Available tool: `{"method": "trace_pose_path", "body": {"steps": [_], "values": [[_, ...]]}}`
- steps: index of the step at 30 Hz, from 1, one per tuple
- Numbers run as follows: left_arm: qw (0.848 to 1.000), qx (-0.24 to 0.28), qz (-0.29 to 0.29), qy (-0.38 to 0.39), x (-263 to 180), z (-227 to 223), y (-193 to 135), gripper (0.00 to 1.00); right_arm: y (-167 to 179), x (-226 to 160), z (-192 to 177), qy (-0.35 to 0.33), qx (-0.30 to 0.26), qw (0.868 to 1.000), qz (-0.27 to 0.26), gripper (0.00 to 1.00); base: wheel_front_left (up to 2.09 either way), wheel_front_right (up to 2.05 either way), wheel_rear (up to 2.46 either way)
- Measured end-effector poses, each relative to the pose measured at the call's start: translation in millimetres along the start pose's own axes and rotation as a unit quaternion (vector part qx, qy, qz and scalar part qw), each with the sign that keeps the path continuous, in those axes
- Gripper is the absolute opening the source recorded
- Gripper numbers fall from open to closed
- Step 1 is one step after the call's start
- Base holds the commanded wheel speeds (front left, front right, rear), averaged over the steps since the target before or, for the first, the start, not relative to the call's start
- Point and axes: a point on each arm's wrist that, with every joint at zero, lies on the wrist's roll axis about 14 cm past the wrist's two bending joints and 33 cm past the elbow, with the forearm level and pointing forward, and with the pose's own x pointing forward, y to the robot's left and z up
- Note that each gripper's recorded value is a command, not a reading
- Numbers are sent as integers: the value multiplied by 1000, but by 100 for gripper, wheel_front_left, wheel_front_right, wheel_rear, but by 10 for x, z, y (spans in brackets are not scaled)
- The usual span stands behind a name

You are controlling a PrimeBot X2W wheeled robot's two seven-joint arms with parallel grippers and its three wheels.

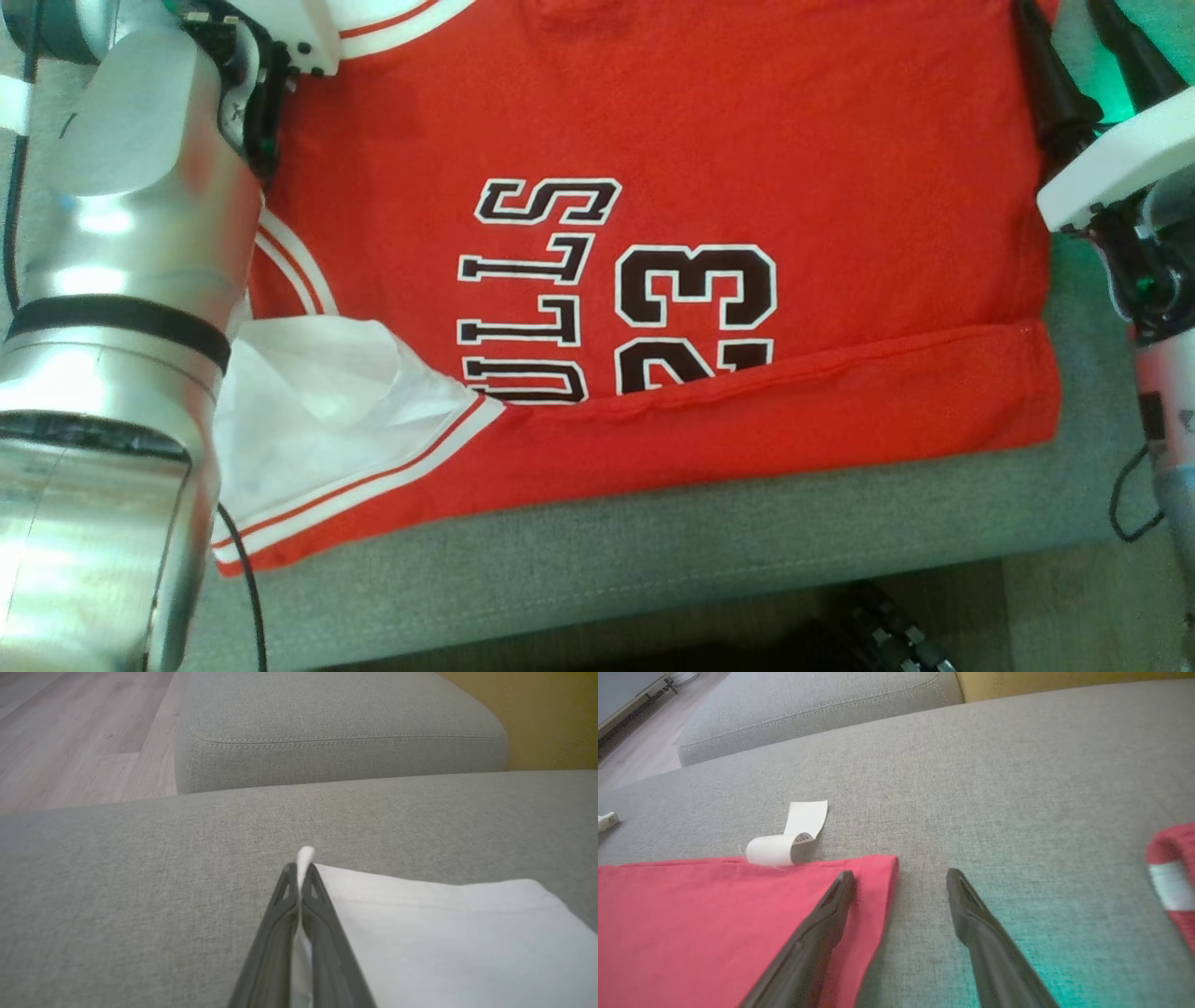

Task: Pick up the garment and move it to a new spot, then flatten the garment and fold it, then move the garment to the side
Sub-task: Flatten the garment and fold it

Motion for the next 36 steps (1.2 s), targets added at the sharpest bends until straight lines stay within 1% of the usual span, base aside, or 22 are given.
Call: {"method": "trace_pose_path", "body": {"steps": [3, 4, 5, 6, 8, 13, 17, 22, 24, 28, 29, 36], "values": [[1000, -1, 3, 0, -17, 4, 29, 0, -7, 46, -45, 17, 0, 1000, 3, 100, 0, 0, 0], [1000, -4, 5, 0, -21, 4, 38, 0, -5, 59, -37, 20, -1, 1000, 6, 76, 0, 0, 0], [1000, -5, 5, -2, -24, 7, 44, 0, -2, 75, -35, 25, -2, 1000, 8, 22, 0, 0, 0], [1000, -5, 6, -3, -26, 11, 48, 0, 7, 91, -21, 27, -4, 1000, 11, 0, 0, 0, 0], [1000, -7, 7, -9, -25, 47, 55, 0, 24, 122, 19, 25, -9, 1000, 16, 0, 0, 0, 0], [997, -38, 14, -67, -75, 356, 105, 0, 85, 133, 228, -25, -16, 999, 28, 0, 0, 0, 0], [993, -45, 18, -105, -229, 516, 138, 0, 112, 78, 438, -66, -18, 997, 37, 0, 0, 0, 0], [987, -44, 26, -151, -478, 702, 202, 0, 191, -33, 715, -121, -22, 991, 51, 0, 0, 0, 0], [984, -46, 27, -172, -585, 805, 211, 0, 202, -98, 762, -134, -19, 989, 54, 0, 0, 0, 0], [976, -52, 30, -208, -827, 955, 222, 0, 193, -236, 703, -135, -16, 989, 54, 0, 0, 0, 0], [974, -52, 33, -219, -952, 973, 228, 0, 164, -309, 666, -138, -9, 989, 51, 0, 0, 0, 0], [969, -58, 45, -236, -1412, 868, 208, 0, 91, -543, 453, -123, 16, 991, 39, 0, 0, 0, 0]]}}
